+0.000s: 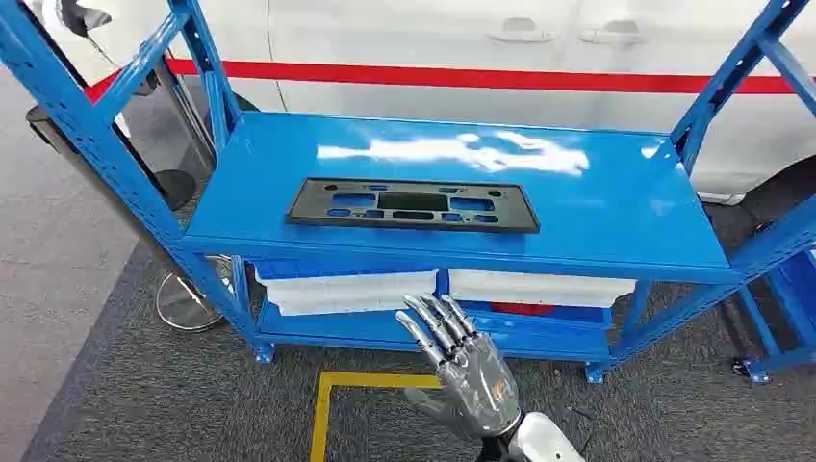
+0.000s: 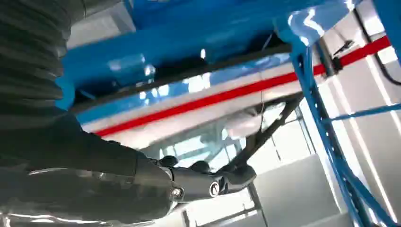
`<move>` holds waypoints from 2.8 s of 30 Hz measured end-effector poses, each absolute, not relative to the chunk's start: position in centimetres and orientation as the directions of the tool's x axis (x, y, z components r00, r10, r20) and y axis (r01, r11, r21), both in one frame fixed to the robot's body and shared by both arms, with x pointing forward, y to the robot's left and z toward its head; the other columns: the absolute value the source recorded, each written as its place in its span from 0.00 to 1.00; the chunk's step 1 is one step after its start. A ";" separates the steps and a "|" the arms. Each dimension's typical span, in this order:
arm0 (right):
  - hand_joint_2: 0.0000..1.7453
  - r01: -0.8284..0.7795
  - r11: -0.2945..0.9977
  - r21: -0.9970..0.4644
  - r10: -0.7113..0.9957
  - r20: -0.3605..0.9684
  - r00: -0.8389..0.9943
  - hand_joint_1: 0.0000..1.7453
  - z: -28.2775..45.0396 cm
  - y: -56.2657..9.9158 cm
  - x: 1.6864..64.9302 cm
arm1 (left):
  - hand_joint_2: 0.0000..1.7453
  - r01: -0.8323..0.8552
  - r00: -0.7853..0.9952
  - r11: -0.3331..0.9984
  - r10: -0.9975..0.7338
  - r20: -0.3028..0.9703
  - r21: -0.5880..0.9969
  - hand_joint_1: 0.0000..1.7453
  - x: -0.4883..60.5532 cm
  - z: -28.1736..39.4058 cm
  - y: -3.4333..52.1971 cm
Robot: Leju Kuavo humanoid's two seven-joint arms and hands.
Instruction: Take the parts from the cabinet and place them on the table.
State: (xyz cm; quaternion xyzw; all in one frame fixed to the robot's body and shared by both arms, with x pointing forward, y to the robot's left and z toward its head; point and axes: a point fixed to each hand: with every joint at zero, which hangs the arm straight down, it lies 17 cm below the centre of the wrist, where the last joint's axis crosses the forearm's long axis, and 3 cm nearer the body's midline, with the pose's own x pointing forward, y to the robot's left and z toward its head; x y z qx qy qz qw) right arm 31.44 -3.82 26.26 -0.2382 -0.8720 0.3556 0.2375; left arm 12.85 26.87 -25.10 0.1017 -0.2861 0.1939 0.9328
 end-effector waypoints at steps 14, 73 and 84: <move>1.00 0.530 0.404 -0.746 0.769 -0.037 -0.638 0.00 30.1 -2.5 35.0 | 0.00 -0.288 0.763 0.958 0.239 0.600 -0.016 0.00 14.1 -24.6 24.6; 1.00 0.202 0.274 -0.940 0.871 0.154 -0.466 0.00 19.1 -4.6 45.7 | 0.00 -0.250 0.816 0.968 0.208 0.539 0.005 0.00 12.2 -25.5 24.8; 1.00 0.191 0.290 -0.938 0.878 0.181 -0.444 0.00 19.2 -5.2 46.8 | 0.00 -0.256 0.821 0.967 0.210 0.531 0.014 0.00 11.8 -25.7 25.4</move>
